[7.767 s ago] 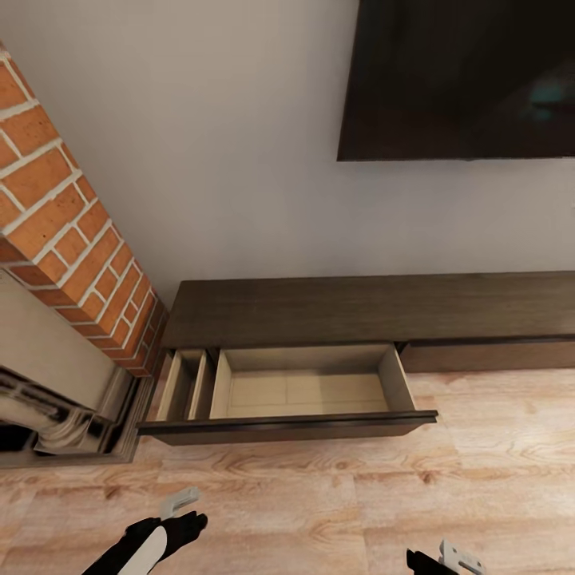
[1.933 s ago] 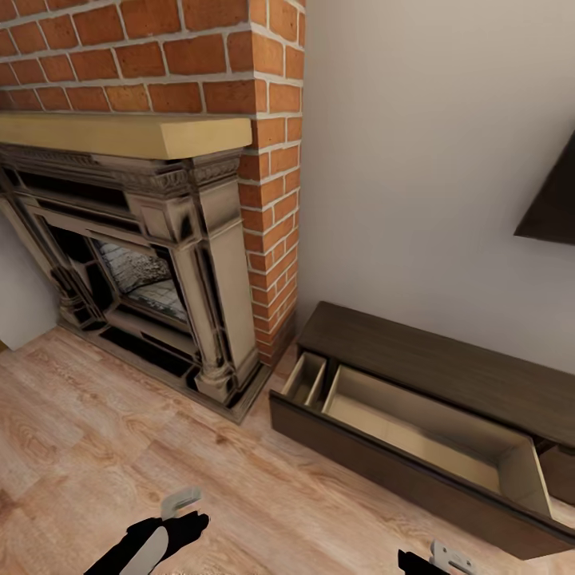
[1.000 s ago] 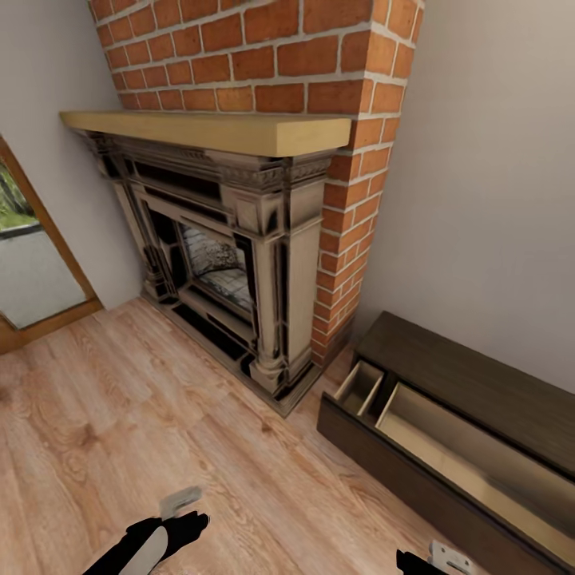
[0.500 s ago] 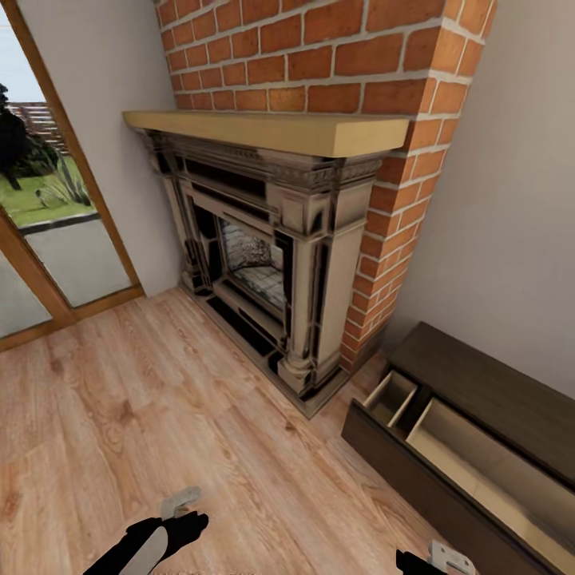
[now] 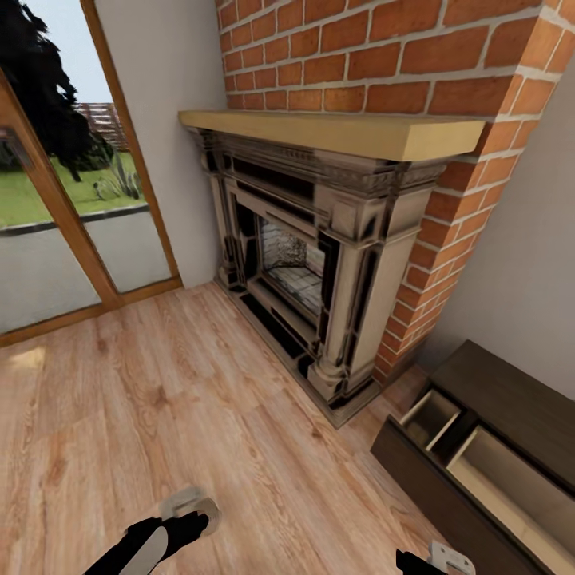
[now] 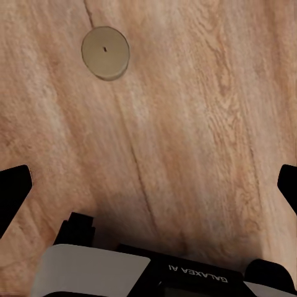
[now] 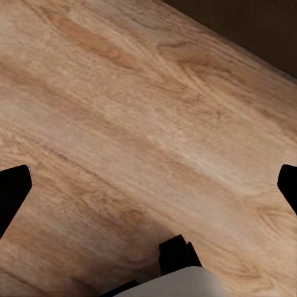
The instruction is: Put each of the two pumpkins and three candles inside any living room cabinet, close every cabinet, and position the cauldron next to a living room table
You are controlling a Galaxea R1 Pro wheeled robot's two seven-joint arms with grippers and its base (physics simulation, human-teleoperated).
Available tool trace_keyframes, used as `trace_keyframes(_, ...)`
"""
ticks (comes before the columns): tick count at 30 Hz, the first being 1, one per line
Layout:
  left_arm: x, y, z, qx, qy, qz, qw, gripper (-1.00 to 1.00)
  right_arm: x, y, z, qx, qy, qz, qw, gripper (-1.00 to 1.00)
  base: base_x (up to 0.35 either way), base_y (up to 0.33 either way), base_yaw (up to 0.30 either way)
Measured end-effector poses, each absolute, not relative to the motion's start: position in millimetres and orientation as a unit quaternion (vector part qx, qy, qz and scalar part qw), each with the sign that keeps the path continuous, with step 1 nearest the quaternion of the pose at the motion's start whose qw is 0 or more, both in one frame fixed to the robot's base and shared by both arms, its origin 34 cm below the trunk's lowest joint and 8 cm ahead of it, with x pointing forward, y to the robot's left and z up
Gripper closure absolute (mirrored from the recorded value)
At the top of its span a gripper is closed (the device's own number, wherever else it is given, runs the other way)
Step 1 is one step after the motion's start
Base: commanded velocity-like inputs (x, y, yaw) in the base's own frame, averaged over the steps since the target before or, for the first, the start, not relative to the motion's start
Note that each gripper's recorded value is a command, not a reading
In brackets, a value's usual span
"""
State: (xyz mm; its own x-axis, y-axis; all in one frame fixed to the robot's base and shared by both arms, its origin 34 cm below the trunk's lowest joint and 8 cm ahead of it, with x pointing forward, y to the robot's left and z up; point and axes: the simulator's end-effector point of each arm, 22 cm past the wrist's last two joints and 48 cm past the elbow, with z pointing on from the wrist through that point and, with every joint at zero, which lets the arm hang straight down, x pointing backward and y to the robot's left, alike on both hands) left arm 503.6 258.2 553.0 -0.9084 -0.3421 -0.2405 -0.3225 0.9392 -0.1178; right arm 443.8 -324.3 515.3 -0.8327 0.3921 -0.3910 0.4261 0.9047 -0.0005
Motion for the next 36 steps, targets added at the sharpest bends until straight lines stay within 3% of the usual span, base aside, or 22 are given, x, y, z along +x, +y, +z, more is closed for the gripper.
trace_keyframes(20, 507.6, 259.9, 556.2, -0.171, 0.975, -0.037, 0.138, -1.00, 447.3, -323.5, 518.0, 0.214, 0.955, -0.041, 0.199, -1.00, 0.153, 0.034, 0.262)
trace_keyframes(36, 509.5, 260.0, 557.7, -0.171, 0.974, -0.037, 0.141, -1.00, 449.1, -324.4, 519.2, 0.214, 0.955, -0.041, 0.202, -1.00, 0.076, -0.046, -0.037)
